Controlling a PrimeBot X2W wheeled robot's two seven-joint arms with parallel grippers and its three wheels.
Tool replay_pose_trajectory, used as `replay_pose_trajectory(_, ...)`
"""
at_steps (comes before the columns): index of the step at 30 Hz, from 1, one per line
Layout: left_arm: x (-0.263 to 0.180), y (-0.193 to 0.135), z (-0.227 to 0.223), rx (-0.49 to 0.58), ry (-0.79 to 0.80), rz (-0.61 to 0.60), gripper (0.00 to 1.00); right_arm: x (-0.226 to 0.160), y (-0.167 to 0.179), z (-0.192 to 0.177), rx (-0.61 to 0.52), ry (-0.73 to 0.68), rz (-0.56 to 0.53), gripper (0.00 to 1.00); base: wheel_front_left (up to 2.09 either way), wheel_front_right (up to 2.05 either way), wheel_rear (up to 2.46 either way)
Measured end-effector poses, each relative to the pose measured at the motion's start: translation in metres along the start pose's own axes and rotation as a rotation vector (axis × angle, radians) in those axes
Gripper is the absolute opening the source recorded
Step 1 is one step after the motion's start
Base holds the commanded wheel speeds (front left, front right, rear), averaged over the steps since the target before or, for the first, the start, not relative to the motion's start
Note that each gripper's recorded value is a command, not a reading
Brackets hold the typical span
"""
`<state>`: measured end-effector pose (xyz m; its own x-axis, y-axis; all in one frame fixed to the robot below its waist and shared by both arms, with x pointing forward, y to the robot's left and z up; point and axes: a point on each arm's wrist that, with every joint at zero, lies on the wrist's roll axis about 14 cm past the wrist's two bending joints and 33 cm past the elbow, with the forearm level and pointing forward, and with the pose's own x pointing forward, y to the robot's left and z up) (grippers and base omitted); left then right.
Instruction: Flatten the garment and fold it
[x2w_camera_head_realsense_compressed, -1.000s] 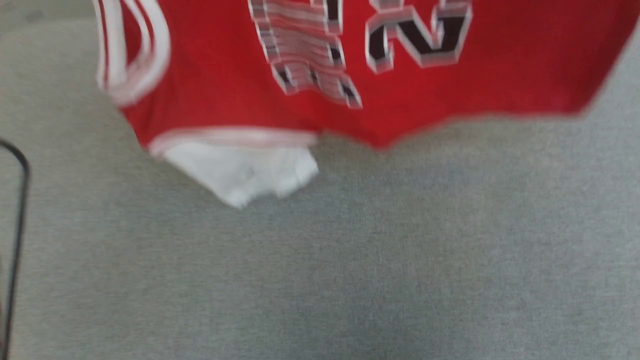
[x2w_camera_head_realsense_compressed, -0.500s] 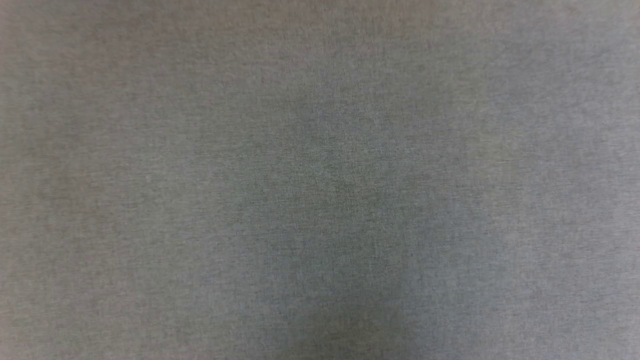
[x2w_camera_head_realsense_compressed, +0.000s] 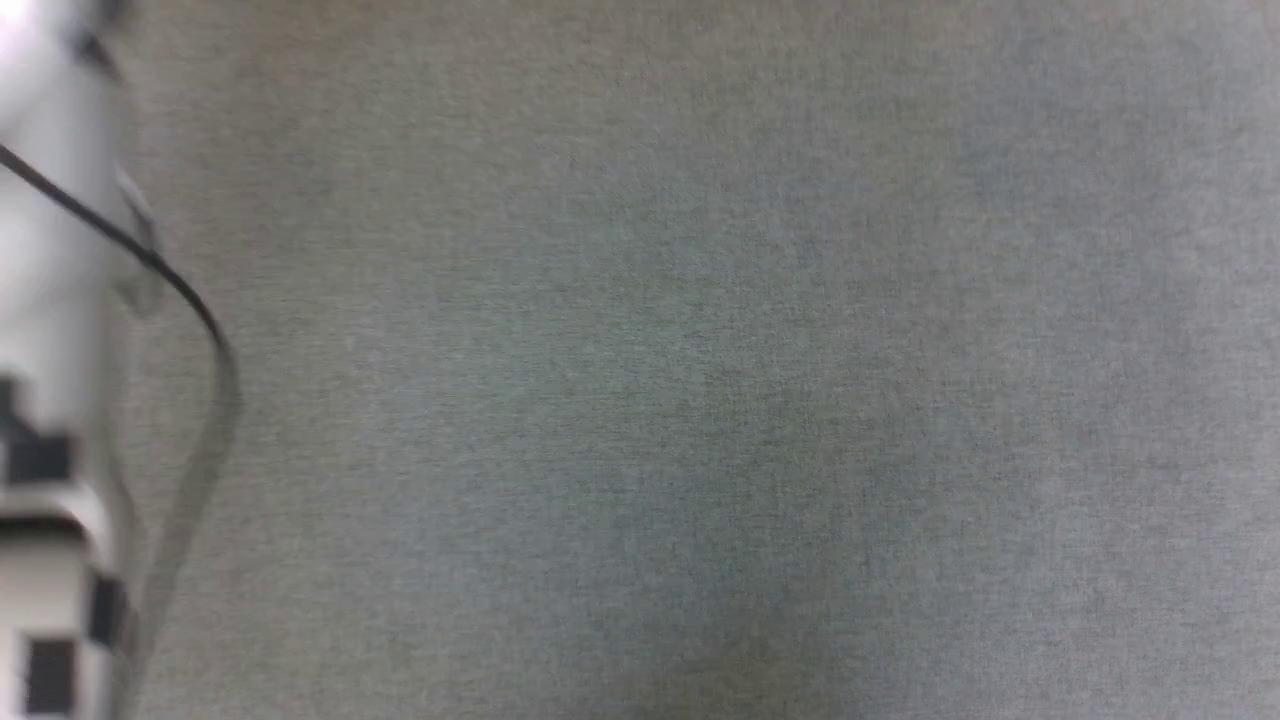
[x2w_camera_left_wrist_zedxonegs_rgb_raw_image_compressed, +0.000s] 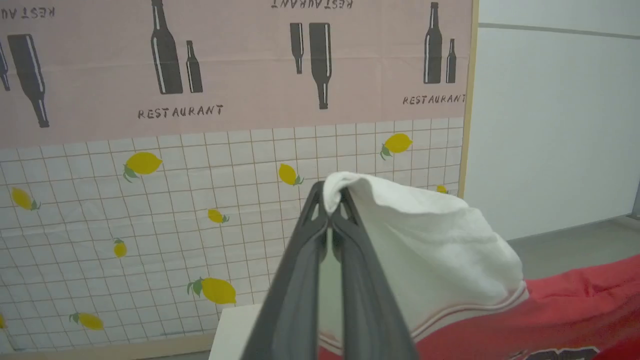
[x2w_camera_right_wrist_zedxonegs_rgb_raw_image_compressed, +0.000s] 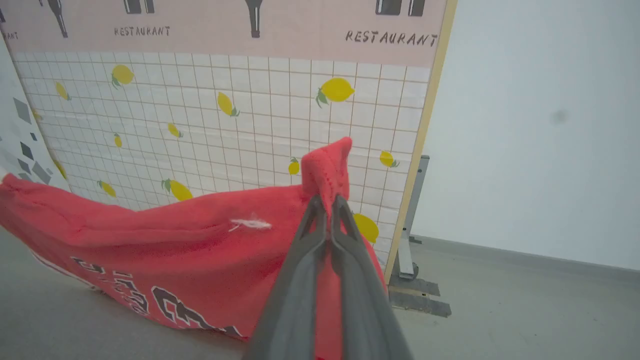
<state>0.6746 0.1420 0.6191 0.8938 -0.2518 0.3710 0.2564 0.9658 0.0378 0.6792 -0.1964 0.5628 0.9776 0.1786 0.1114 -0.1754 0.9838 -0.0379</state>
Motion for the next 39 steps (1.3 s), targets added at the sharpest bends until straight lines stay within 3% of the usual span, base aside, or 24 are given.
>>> replay_pose_trajectory(6, -0.092, -0.028, -0.055, -0.059, 0.208, -0.012, 0.0, -0.061, 0.016, -0.063, 0.033, 0.168, 0.028, 0.0, 0.0, 0.0, 0.0)
replay_pose_trajectory(13, -0.192, -0.04, -0.067, -0.083, 0.397, -0.003, 0.0, -0.134, 0.031, -0.096, 0.096, 0.294, 0.053, 0.0, 0.0, 0.0, 0.0)
replay_pose_trajectory(20, -0.284, -0.035, -0.056, -0.049, 0.593, 0.007, 0.0, -0.181, 0.05, -0.087, 0.135, 0.319, 0.115, 0.0, 0.0, 0.0, 0.0)
replay_pose_trajectory(28, -0.355, -0.041, -0.029, -0.053, 0.734, 0.0, 0.0, -0.228, 0.066, -0.08, 0.085, 0.38, 0.214, 0.0, 0.0, 0.0, 0.0)
replay_pose_trajectory(35, -0.404, -0.068, -0.018, -0.172, 0.883, -0.042, 0.0, -0.273, 0.064, -0.097, 0.116, 0.533, 0.218, 0.0, 0.0, 0.0, 0.0)
replay_pose_trajectory(39, -0.43, -0.081, -0.016, -0.217, 0.966, -0.066, 0.0, -0.306, 0.073, -0.109, 0.191, 0.651, 0.231, 0.0, 0.0, 0.0, 0.0)
